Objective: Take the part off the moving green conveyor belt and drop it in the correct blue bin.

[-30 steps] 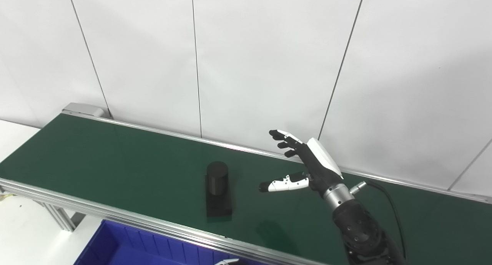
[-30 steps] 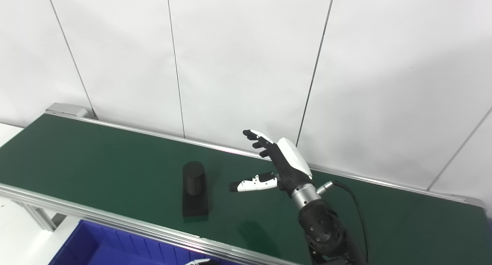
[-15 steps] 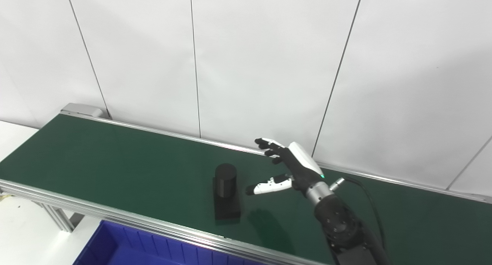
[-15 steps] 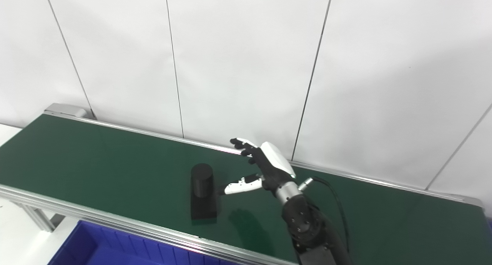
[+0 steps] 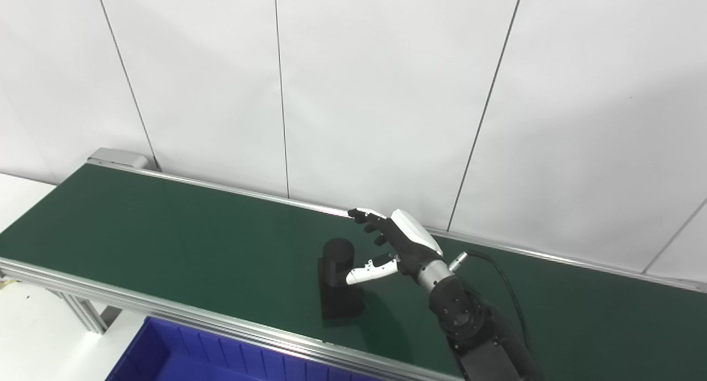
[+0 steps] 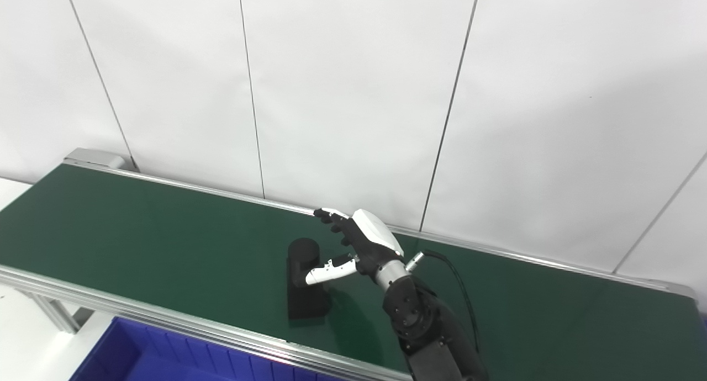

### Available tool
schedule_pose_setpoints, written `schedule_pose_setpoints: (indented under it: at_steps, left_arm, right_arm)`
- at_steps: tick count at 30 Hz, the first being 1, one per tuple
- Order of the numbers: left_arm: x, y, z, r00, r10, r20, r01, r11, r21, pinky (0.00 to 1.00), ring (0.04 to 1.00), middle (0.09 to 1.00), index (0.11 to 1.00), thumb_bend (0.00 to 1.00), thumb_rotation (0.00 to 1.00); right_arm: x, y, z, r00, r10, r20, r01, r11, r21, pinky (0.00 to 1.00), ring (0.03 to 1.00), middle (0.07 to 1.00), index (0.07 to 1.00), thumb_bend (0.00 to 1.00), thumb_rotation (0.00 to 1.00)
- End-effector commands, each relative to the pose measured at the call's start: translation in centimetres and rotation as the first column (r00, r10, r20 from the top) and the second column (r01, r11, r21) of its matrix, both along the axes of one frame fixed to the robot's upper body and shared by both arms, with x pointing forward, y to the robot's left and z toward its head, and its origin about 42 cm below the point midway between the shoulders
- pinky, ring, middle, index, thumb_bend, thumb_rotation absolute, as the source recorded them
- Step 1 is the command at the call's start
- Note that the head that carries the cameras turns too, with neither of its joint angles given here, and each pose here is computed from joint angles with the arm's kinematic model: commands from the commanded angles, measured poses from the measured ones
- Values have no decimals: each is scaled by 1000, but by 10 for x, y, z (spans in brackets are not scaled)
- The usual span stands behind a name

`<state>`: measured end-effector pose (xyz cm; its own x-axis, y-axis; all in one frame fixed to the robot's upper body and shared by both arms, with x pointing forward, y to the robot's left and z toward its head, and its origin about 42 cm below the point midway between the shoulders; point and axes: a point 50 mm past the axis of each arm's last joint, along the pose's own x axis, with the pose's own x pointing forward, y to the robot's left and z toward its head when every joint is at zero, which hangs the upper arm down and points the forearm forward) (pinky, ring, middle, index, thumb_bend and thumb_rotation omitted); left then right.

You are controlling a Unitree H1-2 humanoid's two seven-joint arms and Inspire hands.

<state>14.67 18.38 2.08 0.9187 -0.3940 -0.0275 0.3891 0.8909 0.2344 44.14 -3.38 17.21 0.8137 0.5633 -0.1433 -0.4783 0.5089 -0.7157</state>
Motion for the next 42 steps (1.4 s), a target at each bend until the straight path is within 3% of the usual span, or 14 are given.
schedule_pose_setpoints:
  at_steps: [1, 8, 11, 13, 20, 23, 25, 26, 28, 29, 34, 42]
  left_arm:
    - [3, -1, 11, 998, -2, 68, 4, 1000, -28, 670, 763, 786, 738, 1000, 133]
    - [3, -3, 11, 998, 1, 65, 1, 999, -36, 673, 765, 787, 740, 1000, 153]
    - [2, -4, 12, 998, -2, 68, 4, 999, -35, 677, 768, 791, 744, 1000, 146]
    - [2, -5, 12, 997, 0, 72, 2, 999, -35, 658, 757, 787, 745, 997, 137]
    - [0, -5, 14, 997, 8, 76, -5, 999, -40, 652, 752, 786, 745, 988, 116]
    - [0, -5, 15, 997, 9, 77, -6, 999, -43, 658, 756, 788, 745, 986, 119]
    - [0, -5, 14, 997, 10, 78, -7, 999, -41, 658, 757, 787, 744, 986, 115]
    - [0, -5, 14, 997, 11, 78, -8, 999, -41, 659, 757, 787, 745, 986, 117]
    - [1, -4, 14, 997, 12, 77, -9, 999, -40, 658, 759, 787, 745, 989, 127]
    - [1, -4, 14, 997, 13, 77, -10, 999, -39, 658, 759, 787, 745, 990, 128]
    - [3, -3, 14, 997, 13, 80, -11, 999, -34, 657, 756, 785, 745, 987, 126]
    - [5, 0, 13, 996, 15, 83, -13, 1000, -24, 669, 760, 786, 746, 990, 127]
  right_arm:
    - [10, 17, 29, 996, 24, 80, -26, 999, 19, 754, 857, 887, 891, 887, 343]
    - [13, 27, 11, 999, 18, 36, -17, 1000, -18, 741, 853, 889, 902, 887, 327]
    - [13, 28, 3, 1000, 5, 23, -5, 1000, -12, 705, 819, 876, 888, 865, 257]
    - [12, 29, -4, 1000, -6, 10, 6, 1000, -5, 618, 727, 827, 864, 829, 139]
    - [10, 30, -21, 1000, -30, 6, 30, 999, -23, 543, 641, 793, 807, 722, 11]
    - [9, 30, -26, 998, -38, 41, 39, 999, -36, 546, 607, 698, 727, 620, 1]
    - [9, 30, -29, 997, -49, 65, 52, 998, -43, 501, 559, 517, 561, 539, 0]
    - [8, 30, -30, 996, -55, 75, 59, 997, -44, 488, 550, 497, 536, 529, 0]
    - [8, 29, -32, 994, -62, 90, 66, 997, -42, 460, 433, 506, 542, 512, 0]
    - [7, 27, -32, 993, -65, 100, 69, 997, -36, 458, 424, 506, 543, 511, 0]
    - [5, 21, -35, 985, -93, 149, 93, 996, 5, 515, 415, 506, 551, 511, 0]
    - [1, 14, -35, 974, -129, 184, 113, 989, 97, 491, 418, 499, 552, 509, 0]
